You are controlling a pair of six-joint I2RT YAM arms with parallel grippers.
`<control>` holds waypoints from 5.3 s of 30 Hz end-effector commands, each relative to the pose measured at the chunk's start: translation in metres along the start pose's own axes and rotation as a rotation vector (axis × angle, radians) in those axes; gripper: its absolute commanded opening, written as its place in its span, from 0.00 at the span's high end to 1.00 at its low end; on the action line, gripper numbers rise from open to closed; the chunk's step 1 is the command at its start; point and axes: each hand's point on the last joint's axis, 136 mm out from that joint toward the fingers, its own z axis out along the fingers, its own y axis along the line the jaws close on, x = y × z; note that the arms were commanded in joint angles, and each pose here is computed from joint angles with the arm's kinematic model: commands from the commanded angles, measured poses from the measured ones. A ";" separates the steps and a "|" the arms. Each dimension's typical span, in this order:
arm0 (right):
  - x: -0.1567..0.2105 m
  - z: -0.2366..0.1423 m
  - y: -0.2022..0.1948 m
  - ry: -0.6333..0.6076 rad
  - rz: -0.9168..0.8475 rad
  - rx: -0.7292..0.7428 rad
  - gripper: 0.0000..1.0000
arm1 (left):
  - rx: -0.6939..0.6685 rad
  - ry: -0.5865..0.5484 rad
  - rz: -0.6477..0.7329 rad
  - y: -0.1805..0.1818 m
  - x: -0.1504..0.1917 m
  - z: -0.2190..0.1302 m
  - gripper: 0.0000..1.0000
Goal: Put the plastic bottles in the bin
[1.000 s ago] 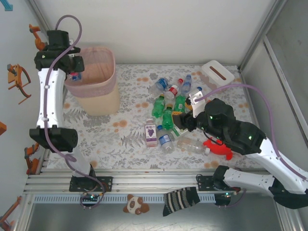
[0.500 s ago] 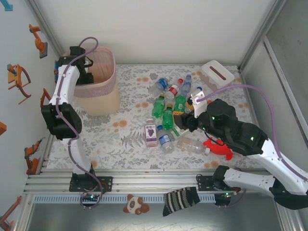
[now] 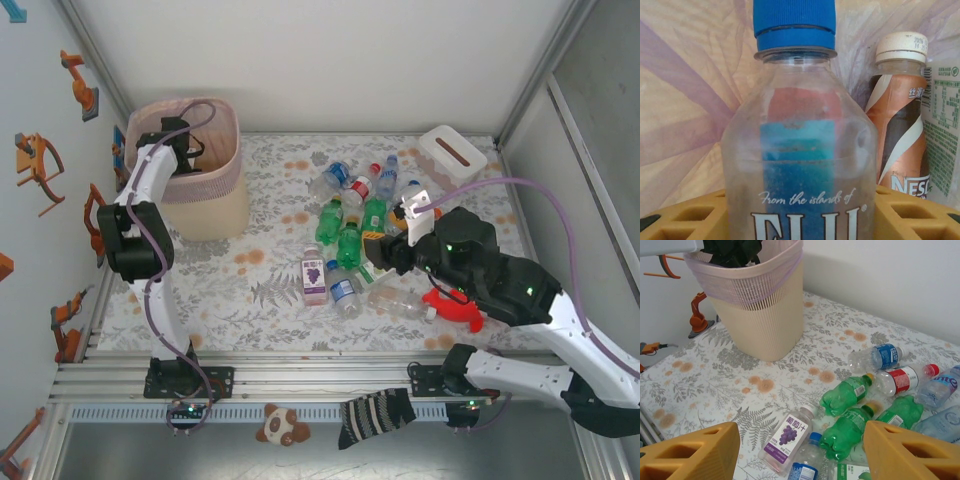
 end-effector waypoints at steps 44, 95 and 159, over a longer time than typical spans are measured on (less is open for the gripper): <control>0.002 0.013 -0.010 0.049 0.044 0.090 0.34 | 0.343 -0.439 -0.073 -0.026 0.006 -0.231 0.22; 0.291 0.129 0.016 0.857 0.263 0.273 0.25 | 0.712 -0.506 -0.195 -0.076 0.154 -0.258 0.19; -0.024 -0.007 0.073 -0.305 0.055 -0.363 0.53 | 1.542 -0.999 0.466 -0.193 0.201 -0.475 0.14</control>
